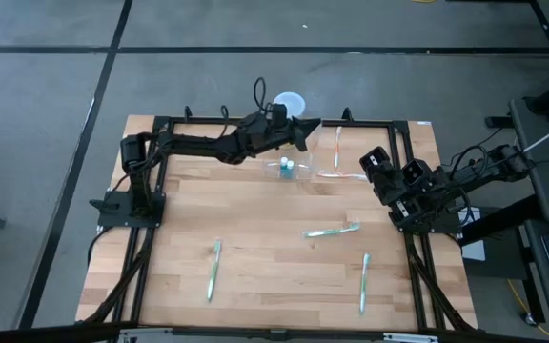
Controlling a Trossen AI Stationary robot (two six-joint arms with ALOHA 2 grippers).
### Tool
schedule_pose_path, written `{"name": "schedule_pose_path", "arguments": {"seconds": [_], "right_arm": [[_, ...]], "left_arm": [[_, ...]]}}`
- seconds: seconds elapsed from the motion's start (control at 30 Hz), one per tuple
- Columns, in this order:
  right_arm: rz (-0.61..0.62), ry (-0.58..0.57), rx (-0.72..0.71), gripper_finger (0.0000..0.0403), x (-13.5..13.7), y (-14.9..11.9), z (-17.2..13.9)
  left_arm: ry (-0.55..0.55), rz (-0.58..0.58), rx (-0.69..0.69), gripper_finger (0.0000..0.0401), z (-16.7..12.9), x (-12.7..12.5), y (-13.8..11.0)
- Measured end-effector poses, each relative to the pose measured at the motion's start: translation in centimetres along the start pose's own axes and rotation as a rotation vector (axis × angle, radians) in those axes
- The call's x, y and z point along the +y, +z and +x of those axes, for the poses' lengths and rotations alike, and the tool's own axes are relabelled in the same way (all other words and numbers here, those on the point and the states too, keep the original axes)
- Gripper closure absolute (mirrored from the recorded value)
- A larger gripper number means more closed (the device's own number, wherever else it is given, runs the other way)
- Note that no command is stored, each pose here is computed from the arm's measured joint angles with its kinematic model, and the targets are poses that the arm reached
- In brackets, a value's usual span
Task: Pick & Place toothbrushing station
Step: Put the bottom left orange toothbrush into the transparent organizer, then put the top orange toothbrush into the transparent organizer
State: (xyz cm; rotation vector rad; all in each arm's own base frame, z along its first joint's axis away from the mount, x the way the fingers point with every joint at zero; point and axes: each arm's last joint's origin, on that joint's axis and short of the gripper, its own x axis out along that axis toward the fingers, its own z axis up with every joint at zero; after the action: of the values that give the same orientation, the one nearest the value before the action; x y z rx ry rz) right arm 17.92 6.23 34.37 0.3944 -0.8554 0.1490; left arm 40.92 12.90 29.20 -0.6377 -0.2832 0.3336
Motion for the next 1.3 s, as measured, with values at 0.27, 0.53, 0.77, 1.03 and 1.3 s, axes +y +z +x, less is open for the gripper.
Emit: {"name": "schedule_pose_path", "arguments": {"seconds": [0.27,0.53,0.77,1.03,1.3], "right_arm": [[0.009,0.004,0.003,0.0298,0.1,0.0,0.0],[0.025,0.019,0.01,0.0298,0.6,-0.1,-0.2],[0.013,0.0,0.011,0.0298,0.9,-0.1,-0.3],[0.011,0.0,0.011,0.0298,0.9,-0.1,-0.3],[0.011,-0.008,0.011,0.0298,0.8,-0.1,-0.3]], "left_arm": [[0.045,0.031,-0.003,0.0399,0.4,0.7,-0.7],[0.059,-0.014,0.017,0.0399,1.1,2.2,-3.2],[0.064,-0.004,0.028,0.0399,1.1,2.4,-3.4],[0.056,-0.015,0.035,0.0316,1.2,2.7,-3.2],[0.031,0.021,-0.014,0.0208,1.1,2.2,-2.6]]}}
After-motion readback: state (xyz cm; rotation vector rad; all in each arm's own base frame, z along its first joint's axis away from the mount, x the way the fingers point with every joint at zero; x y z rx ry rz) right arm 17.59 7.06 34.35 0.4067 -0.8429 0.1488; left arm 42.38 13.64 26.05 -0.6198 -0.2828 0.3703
